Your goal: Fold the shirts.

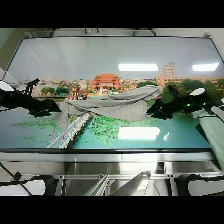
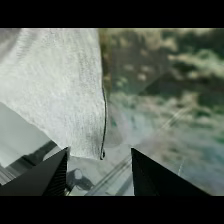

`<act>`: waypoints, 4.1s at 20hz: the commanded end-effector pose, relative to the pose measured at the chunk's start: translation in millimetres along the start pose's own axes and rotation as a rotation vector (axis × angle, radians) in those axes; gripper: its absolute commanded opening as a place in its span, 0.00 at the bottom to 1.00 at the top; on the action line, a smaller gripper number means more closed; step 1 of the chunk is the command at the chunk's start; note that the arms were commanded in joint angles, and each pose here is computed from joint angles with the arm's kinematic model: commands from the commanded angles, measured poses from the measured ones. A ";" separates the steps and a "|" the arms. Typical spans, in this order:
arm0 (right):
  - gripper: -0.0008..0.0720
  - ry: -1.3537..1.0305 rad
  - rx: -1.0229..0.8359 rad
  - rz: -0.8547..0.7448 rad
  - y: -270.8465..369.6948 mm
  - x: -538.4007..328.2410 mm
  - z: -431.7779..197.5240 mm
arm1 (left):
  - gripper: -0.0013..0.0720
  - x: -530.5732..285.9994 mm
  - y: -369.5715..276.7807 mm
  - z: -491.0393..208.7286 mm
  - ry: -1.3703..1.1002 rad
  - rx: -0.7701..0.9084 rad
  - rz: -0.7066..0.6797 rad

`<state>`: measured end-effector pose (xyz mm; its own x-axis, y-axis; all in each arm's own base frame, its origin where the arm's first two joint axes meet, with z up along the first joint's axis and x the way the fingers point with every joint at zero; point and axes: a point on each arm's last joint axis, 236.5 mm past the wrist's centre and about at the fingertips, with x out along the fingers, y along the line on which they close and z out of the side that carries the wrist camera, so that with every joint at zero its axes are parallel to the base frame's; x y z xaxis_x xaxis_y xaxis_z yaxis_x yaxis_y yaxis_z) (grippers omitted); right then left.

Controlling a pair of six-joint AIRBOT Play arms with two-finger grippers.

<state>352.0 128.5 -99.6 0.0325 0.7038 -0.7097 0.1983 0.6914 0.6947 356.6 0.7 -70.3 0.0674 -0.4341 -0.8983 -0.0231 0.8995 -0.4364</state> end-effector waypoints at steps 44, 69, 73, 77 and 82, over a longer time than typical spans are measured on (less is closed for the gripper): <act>0.03 0.015 -0.534 0.401 209.1 -61.6 -74.9 | 0.04 -140.1 -116.5 -28.0 -0.226 0.188 -0.350; 0.03 -0.534 -0.462 0.139 174.7 -116.7 122.0 | 0.05 -89.5 -133.3 94.4 -0.041 0.393 -0.412; 0.03 -0.552 -0.268 0.178 93.8 -46.3 194.1 | 0.02 28.6 -70.7 142.9 0.067 0.147 -0.478; 0.38 -0.525 -0.343 0.268 104.0 -90.2 188.5 | 0.48 -31.7 -68.7 189.7 -0.193 0.044 -0.742; 0.35 -0.493 -0.421 0.268 109.3 -179.0 140.5 | 0.49 -134.7 -33.1 167.1 -0.325 0.014 -0.809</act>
<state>539.1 74.2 60.9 0.5478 0.7406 -0.3891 -0.2337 0.5821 0.7788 532.3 3.0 39.5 0.2949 -0.9049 -0.3069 0.1495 0.3609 -0.9205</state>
